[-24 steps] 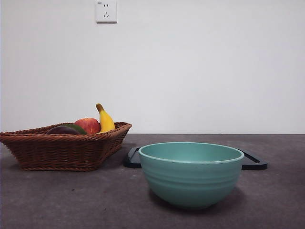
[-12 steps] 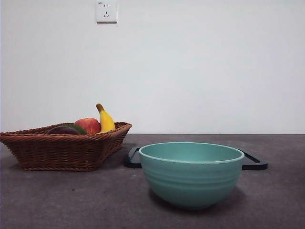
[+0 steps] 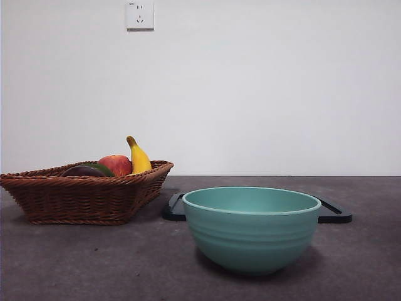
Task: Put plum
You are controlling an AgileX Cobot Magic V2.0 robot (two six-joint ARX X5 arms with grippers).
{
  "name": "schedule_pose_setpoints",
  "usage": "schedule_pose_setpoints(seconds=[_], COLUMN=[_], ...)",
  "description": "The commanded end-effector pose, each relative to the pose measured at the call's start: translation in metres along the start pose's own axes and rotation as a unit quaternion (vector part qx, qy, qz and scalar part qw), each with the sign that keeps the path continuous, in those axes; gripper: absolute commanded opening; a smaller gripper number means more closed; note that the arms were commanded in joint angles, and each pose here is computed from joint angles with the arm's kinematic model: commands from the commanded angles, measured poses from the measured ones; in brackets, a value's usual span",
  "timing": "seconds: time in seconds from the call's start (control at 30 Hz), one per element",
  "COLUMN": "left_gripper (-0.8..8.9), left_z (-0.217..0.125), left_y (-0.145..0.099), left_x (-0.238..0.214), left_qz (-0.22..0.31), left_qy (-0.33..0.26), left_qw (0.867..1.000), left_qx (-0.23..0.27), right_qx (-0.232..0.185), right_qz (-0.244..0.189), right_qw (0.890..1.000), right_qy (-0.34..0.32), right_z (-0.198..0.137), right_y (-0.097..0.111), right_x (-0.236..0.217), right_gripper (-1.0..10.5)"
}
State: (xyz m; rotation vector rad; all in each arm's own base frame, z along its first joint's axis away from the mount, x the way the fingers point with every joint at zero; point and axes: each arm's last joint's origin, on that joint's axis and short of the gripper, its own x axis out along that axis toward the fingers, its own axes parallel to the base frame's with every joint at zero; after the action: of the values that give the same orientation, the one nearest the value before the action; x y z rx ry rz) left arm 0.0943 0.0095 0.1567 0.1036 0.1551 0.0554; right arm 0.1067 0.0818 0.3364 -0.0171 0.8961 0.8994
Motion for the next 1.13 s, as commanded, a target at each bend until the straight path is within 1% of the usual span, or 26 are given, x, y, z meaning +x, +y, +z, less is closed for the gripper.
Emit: schedule_pose_setpoints(seconds=[0.03, 0.67, 0.7, 0.77, 0.83, 0.9, 1.0, 1.03, 1.13], left_gripper=[0.07, 0.07, 0.07, 0.07, 0.07, 0.07, 0.07, 0.07, 0.07], left_z=[-0.007, -0.007, -0.007, -0.007, -0.007, -0.007, -0.007, -0.007, -0.007], left_y=[0.0, 0.0, 0.0, 0.0, 0.0, 0.0, 0.0, 0.0, 0.0], left_x=[0.002, 0.002, 0.002, 0.002, 0.002, 0.002, 0.002, 0.002, 0.002], left_qz=[0.0, 0.0, 0.0, 0.0, 0.0, 0.0, 0.0, 0.0, 0.0], left_qy=[0.013, 0.013, 0.013, 0.013, 0.013, 0.013, 0.013, 0.013, 0.013], left_qw=[1.0, 1.0, 1.0, 1.0, 1.0, 1.0, 1.0, 1.0, 1.0], left_qx=[-0.004, -0.004, -0.004, -0.004, -0.004, -0.004, -0.004, -0.004, -0.004], right_qx=[-0.011, -0.013, -0.016, -0.036, -0.058, -0.076, -0.08, -0.076, -0.069], right_qz=[0.003, 0.003, 0.002, -0.001, -0.025, -0.071, -0.122, -0.141, -0.206], right_qw=[1.0, 1.0, 1.0, 0.999, 0.997, 0.991, 0.975, 0.968, 0.94], right_qy=[-0.005, -0.009, -0.016, -0.032, -0.049, -0.084, -0.168, -0.191, -0.262], right_z=[0.003, 0.004, 0.005, 0.006, 0.007, 0.008, 0.01, 0.008, -0.008], right_y=[0.002, 0.002, 0.002, 0.002, -0.001, -0.008, -0.019, -0.023, -0.036], right_x=[-0.001, -0.001, -0.001, -0.004, -0.009, -0.016, -0.027, -0.032, -0.038], right_gripper=[0.1, 0.1, 0.1, 0.1, 0.1, 0.1, 0.1, 0.1, 0.1])
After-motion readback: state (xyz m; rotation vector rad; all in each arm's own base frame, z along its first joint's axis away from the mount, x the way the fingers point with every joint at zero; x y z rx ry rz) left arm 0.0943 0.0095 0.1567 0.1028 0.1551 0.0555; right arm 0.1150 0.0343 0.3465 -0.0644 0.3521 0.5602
